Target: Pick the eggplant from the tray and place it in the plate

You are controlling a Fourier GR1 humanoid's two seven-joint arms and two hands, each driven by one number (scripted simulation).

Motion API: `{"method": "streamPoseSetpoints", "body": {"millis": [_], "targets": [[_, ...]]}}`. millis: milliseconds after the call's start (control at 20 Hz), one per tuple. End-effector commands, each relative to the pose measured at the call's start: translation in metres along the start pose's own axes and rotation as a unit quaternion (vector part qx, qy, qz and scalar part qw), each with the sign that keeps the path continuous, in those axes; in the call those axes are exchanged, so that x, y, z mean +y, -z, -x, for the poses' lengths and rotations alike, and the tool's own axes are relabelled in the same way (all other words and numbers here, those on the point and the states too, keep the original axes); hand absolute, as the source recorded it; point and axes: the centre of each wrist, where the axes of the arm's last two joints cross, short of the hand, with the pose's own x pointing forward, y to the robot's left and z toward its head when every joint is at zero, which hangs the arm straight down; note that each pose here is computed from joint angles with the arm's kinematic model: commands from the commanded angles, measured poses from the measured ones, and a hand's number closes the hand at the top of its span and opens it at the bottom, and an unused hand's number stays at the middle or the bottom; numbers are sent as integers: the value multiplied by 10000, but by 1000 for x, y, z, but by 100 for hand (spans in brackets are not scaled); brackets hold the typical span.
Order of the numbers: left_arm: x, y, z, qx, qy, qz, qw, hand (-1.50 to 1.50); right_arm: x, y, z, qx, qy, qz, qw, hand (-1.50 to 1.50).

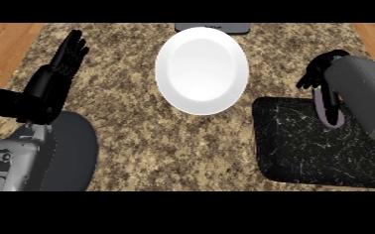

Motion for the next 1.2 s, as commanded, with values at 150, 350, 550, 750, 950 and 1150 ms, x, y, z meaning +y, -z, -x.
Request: {"method": "streamPoseSetpoints", "body": {"millis": [150, 350, 550, 750, 950, 1150], "targets": [[19, 1, -10, 59, 58, -57, 9999, 0, 12, 27, -5, -77, -69, -498, 9987, -150], [12, -3, -6, 42, -4, -59, 10000, 0, 35, 54, 16, 113, -232, -501, 9984, -150], [11, -15, 4, 48, 74, -2, 10000, 0, 38, 58, 6, 415, -576, -422, 9966, -150], [13, -12, -10, 2, 31, -10, 10000, 0, 34, 52, 18, -449, -82, 656, 9968, 150], [12, -8, -1, 157, 58, -232, 9996, 0, 35, 45, 36, -327, 89, 2349, 9714, 150], [24, -19, 6, 300, 46, -412, 9987, 0, 31, 18, 92, -175, 832, 4514, 8883, 150]]}}
